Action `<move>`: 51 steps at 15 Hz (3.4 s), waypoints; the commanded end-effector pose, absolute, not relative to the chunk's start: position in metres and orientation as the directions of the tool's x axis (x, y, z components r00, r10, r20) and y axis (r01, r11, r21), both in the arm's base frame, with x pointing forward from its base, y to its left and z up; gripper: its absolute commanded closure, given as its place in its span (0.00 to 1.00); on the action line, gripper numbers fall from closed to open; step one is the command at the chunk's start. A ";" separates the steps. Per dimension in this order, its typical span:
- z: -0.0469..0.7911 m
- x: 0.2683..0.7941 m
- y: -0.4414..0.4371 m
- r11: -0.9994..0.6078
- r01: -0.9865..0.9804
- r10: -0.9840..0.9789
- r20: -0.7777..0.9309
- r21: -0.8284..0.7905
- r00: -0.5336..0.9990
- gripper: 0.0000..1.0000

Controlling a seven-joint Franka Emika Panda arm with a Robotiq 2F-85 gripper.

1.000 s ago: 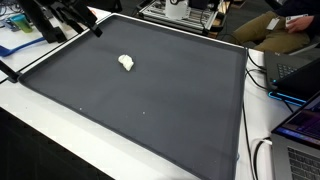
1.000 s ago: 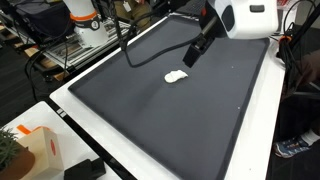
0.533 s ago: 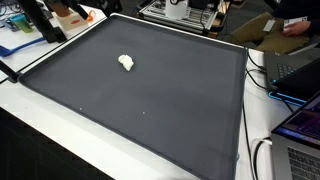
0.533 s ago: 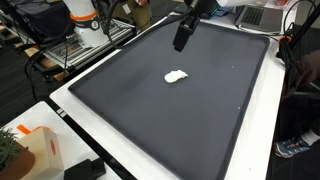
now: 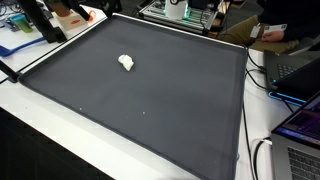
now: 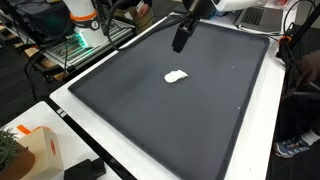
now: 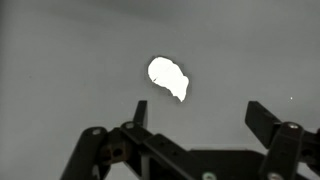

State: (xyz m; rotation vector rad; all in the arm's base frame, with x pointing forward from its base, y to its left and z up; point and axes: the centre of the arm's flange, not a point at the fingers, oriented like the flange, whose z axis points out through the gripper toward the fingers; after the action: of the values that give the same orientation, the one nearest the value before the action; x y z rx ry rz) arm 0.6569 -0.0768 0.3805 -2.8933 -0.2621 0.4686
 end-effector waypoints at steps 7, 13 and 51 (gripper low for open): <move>0.370 0.557 -0.067 -0.957 0.194 0.224 -0.129 -0.215 0.966 0.00; 0.378 0.567 -0.054 -0.916 0.346 0.376 -0.133 -0.203 0.917 0.00; 0.370 0.414 0.002 -0.783 0.541 0.598 -0.130 -0.307 0.791 0.99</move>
State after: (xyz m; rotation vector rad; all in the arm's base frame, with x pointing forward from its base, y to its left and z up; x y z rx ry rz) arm 0.4220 0.0082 0.3676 -2.7672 -0.8617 0.3414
